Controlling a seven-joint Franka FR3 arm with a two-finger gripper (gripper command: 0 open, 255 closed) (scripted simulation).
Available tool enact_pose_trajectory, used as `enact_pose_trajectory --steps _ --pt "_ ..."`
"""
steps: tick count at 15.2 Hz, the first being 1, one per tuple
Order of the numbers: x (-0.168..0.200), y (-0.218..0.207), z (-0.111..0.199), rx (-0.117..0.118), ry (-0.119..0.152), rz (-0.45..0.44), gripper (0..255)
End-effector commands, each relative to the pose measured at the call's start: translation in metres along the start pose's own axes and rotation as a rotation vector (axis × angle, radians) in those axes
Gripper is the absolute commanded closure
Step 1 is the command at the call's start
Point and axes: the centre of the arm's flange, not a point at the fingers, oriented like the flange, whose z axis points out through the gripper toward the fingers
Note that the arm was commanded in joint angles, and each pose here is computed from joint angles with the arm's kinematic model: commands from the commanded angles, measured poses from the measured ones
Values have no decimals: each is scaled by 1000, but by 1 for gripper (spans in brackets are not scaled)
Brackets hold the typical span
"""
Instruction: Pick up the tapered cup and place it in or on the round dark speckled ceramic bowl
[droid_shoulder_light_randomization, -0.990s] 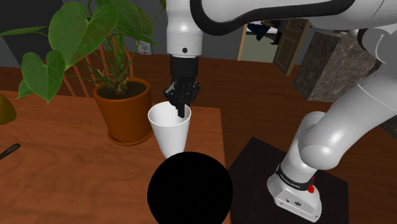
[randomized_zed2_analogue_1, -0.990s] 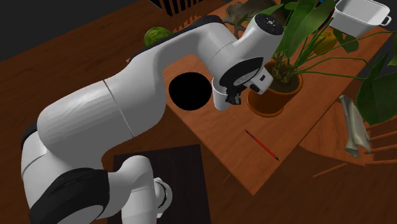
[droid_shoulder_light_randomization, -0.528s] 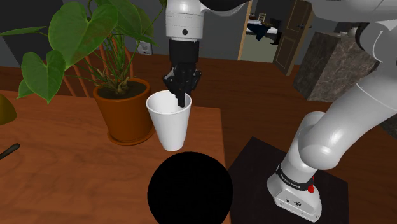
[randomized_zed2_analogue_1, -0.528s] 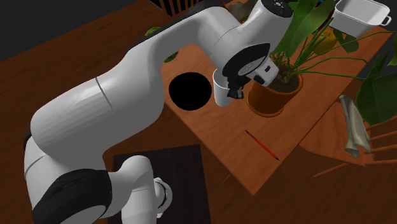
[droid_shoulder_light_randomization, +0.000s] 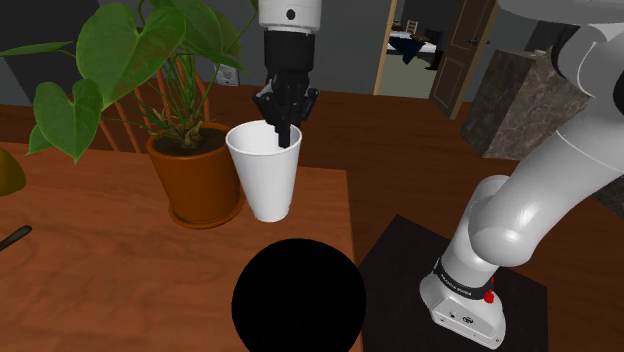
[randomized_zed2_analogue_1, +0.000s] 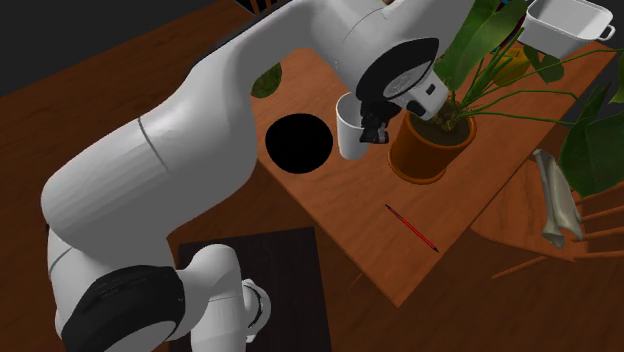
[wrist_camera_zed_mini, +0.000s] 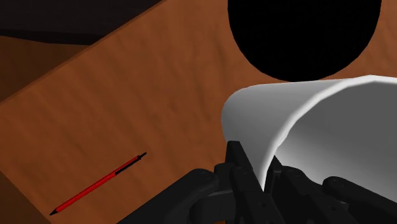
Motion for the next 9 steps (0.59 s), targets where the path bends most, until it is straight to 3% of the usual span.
enact_pose_trajectory --steps 1,9 --pt "-2 -1 -12 0 0 0 255" --pt "-16 -11 -48 0 0 0 255"
